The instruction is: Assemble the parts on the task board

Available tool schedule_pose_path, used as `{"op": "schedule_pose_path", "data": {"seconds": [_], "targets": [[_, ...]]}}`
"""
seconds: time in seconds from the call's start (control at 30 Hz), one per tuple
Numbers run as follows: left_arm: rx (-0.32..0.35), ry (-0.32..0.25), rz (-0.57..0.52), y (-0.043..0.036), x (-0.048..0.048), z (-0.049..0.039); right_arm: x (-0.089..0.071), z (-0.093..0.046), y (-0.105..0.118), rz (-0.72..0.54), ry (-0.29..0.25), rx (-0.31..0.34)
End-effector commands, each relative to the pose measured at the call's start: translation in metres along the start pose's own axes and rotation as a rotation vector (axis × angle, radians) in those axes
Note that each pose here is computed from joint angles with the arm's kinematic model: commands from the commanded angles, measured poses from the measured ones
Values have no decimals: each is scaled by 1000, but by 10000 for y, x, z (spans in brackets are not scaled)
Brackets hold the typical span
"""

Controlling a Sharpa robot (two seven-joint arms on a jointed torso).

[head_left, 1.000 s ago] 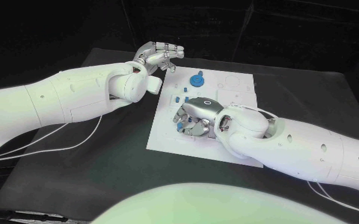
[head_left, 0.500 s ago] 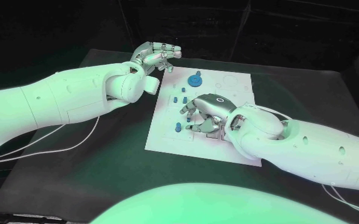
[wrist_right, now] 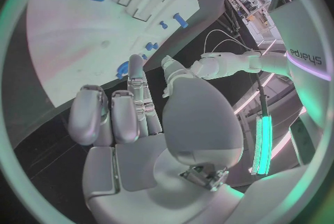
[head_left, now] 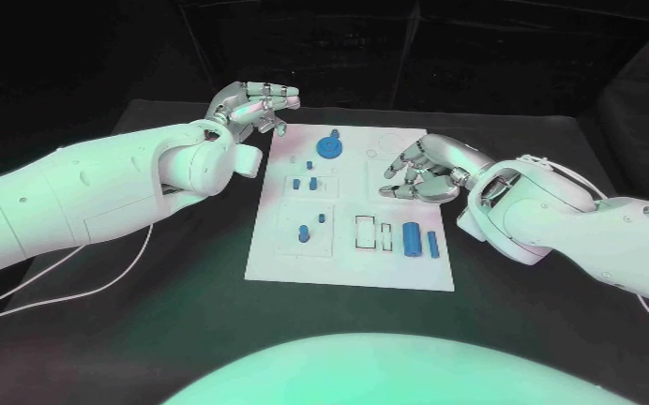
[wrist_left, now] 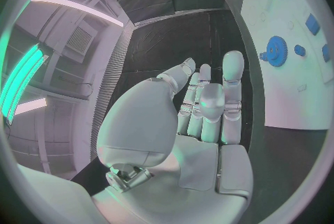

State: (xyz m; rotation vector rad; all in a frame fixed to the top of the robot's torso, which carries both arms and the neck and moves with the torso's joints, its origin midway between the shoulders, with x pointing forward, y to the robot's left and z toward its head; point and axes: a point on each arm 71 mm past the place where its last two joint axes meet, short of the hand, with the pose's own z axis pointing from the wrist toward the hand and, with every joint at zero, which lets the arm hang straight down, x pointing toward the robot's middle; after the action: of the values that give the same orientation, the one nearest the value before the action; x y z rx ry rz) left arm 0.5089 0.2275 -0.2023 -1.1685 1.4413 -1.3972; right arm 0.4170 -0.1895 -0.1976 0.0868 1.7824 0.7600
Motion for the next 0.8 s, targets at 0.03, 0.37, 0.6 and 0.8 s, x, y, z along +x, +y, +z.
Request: {"op": "schedule_pose_path", "data": {"seconds": [0.03, 0.37, 0.6, 0.8], "targets": [[5, 18, -8, -14, 26, -5, 51, -70, -111, 40, 98, 144], [2, 17, -7, -7, 8, -24, 191, -274, -285, -88, 154, 236], [-1, 20, -7, 1, 12, -29, 265, -328, -328, -178, 174, 310], [-5, 17, -4, 16, -8, -36, 306, -348, -330, -216, 168, 334]]}}
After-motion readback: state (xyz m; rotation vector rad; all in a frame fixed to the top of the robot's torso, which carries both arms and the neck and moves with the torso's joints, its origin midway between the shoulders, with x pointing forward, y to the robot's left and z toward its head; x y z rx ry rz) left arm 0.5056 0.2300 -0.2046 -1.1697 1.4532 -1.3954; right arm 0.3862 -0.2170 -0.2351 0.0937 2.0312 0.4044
